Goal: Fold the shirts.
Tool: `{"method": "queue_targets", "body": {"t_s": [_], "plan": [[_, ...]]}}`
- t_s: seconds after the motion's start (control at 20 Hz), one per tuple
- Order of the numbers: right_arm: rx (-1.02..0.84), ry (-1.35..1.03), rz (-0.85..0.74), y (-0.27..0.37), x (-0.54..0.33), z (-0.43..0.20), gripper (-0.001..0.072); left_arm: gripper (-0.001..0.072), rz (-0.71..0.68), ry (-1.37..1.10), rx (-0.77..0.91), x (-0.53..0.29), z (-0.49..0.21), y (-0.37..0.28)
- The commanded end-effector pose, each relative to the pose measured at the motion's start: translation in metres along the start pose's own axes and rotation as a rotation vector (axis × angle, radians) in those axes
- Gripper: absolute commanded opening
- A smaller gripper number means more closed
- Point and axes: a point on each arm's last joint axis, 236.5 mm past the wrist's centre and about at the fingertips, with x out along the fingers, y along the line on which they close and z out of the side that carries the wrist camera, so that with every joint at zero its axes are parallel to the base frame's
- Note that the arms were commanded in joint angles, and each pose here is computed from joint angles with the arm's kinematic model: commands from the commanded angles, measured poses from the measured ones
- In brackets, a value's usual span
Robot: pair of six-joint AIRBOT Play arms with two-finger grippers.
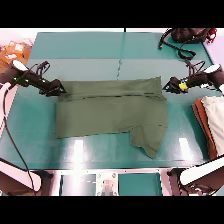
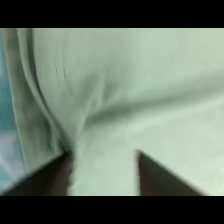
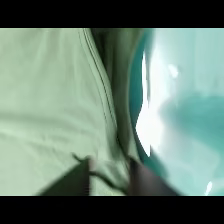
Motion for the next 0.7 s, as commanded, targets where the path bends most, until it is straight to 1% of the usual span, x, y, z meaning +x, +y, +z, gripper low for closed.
{"method": "queue_targets", "body": {"t_s": [0.0, 0.05, 0.2, 0.3, 0.45, 0.55, 0.65], "plan": [[0.059, 0.061, -0.051, -0.011, -0.033, -0.019, 0.0012, 0.0132, 0.056, 0.2, -0.042, -0.023, -0.044, 0.003], [0.077, 0.073, -0.059, -0.012, -0.04, -0.027, 0.0014, 0.0023, 0.06, 0.225, -0.053, -0.026, -0.05, 0.002], [0.114, 0.1, -0.068, -0.008, -0.049, -0.059, 0.0012, 0.0022, 0.087, 0.207, -0.107, -0.039, -0.056, -0.002], [0.128, 0.136, -0.101, -0.01, -0.054, -0.097, 0.0013, 0.0022, 0.11, 0.183, -0.109, -0.055, -0.07, -0.009], [0.217, 0.167, -0.187, -0.025, -0.062, -0.166, 0.0013, 0.0021, 0.174, 0.106, -0.098, -0.074, -0.113, -0.012], [0.288, 0.168, -0.232, -0.03, -0.064, -0.209, 0.0013, 0.0021, 0.188, 0.019, -0.097, -0.078, -0.147, -0.017], [0.331, 0.154, -0.238, -0.029, -0.056, -0.243, 0.0014, 0.0021, 0.185, -0.06, -0.121, -0.071, -0.18, -0.019]]}}
